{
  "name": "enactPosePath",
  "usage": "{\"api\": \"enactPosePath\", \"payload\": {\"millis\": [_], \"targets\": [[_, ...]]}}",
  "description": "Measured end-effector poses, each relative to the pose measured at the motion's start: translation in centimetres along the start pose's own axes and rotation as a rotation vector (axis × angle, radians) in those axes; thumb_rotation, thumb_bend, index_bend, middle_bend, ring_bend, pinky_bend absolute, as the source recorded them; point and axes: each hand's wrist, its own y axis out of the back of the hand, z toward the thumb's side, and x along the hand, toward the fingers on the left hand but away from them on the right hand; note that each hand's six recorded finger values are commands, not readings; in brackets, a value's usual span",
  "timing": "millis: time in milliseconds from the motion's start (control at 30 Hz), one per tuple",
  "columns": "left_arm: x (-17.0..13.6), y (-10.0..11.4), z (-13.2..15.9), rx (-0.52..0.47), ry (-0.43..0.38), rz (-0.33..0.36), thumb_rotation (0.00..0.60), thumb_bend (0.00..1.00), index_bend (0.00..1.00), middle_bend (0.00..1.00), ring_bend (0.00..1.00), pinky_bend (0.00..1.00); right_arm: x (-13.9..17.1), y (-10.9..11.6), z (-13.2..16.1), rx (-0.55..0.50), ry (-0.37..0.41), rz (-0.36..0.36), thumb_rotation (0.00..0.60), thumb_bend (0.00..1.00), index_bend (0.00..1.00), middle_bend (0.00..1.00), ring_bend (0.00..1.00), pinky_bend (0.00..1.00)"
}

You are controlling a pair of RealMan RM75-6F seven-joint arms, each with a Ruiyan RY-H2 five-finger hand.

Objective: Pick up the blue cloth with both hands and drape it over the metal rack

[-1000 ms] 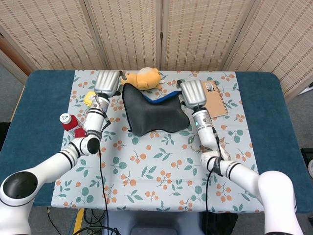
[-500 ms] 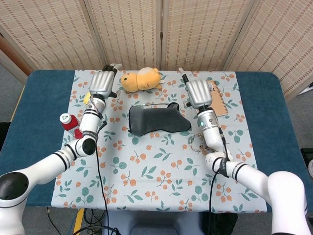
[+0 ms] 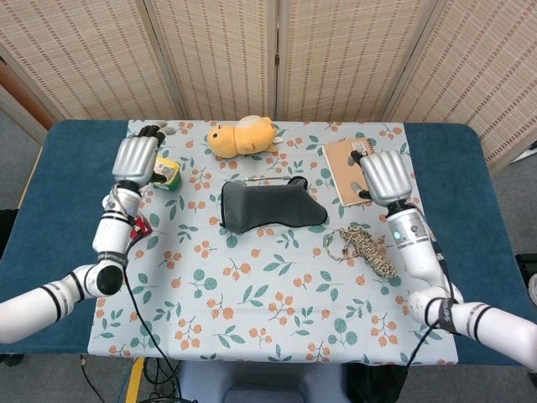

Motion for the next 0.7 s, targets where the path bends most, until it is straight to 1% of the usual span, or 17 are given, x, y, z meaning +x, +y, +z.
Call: {"api": "enactPosePath", "payload": {"millis": [100, 167, 333, 567, 700], "targets": [[-2.5, 0.5, -2.4, -0.001, 0.011, 0.011, 0.600, 0.26, 0.21, 0.13, 0.16, 0.35, 2.8, 0.5, -1.8, -0.009, 0.005, 0.002, 0.600, 0.24, 0.42, 0.71, 0.68, 0.91], [-4.2, 1.1, -4.3, 0.011, 0.026, 0.027, 0.600, 0.26, 0.21, 0.13, 0.16, 0.35, 4.5, 0.7, -3.0, -0.020, 0.002, 0.009, 0.600, 0.24, 0.42, 0.70, 0.67, 0.89], [-8.2, 1.9, -8.4, 0.042, 0.064, 0.062, 0.600, 0.26, 0.21, 0.13, 0.16, 0.34, 9.7, 1.0, -6.2, -0.040, -0.026, 0.029, 0.600, 0.25, 0.42, 0.69, 0.64, 0.85], [-13.0, 2.0, -12.5, 0.066, 0.114, 0.090, 0.600, 0.26, 0.23, 0.14, 0.17, 0.34, 15.8, 0.9, -8.7, -0.074, -0.074, 0.040, 0.600, 0.25, 0.43, 0.68, 0.64, 0.83], [-15.9, 2.0, -14.2, 0.078, 0.137, 0.114, 0.600, 0.26, 0.24, 0.17, 0.18, 0.34, 19.2, 0.6, -10.3, -0.099, -0.123, 0.041, 0.600, 0.27, 0.44, 0.68, 0.64, 0.83]]}}
